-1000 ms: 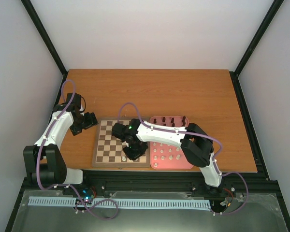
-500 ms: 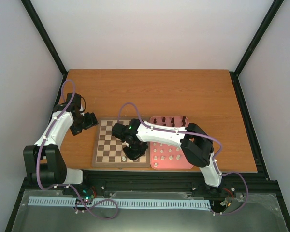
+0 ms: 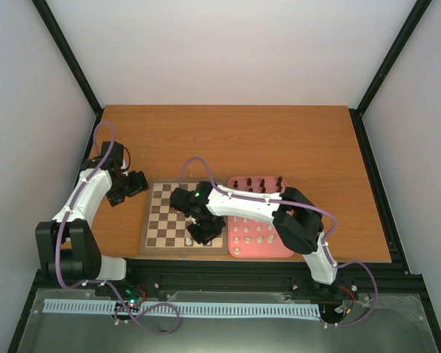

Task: Set up the chess pieces on the board
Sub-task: Place the chess piece on the chessboard.

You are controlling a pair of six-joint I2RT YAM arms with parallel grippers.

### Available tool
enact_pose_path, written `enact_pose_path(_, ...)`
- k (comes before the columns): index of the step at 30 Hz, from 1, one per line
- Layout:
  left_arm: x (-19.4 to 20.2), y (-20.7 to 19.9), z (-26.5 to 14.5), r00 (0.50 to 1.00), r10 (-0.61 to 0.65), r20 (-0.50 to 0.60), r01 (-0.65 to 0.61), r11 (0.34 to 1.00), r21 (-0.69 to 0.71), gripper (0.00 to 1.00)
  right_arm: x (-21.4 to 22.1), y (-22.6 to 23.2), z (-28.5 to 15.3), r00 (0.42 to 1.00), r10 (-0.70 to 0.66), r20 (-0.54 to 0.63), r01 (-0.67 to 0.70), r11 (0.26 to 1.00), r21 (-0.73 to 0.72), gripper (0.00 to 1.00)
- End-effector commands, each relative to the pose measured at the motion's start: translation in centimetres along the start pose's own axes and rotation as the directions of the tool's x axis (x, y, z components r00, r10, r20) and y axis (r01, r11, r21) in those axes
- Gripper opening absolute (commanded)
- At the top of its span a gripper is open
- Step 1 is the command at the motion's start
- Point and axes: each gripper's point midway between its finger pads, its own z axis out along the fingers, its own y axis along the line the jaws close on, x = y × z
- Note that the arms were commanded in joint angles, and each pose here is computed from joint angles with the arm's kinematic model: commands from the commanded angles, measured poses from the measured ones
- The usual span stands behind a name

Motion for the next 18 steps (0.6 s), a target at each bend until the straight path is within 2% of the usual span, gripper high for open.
enact_pose_path(1, -0.6, -0.3, -0.3, 1.000, 0.015, 0.024, -0.016, 1.000, 0.013, 1.00, 0.2, 0.0, -0.1, 1.000, -0.008, 0.001, 0.008, 1.000, 0.016, 0.25)
enact_pose_path(7, -0.6, -0.3, -0.4, 1.000, 0.015, 0.025, -0.016, 1.000, 0.012, 1.00, 0.1, -0.1, -1.6, 0.999, -0.006, 0.047, 0.005, 1.000, 0.012, 0.36)
enact_pose_path(18, -0.8, -0.4, -0.2, 1.000, 0.015, 0.019, -0.015, 1.000, 0.013, 1.00, 2.1, -2.7, -5.8, 0.992, 0.051, 0.112, -0.061, 0.994, 0.092, 0.42)
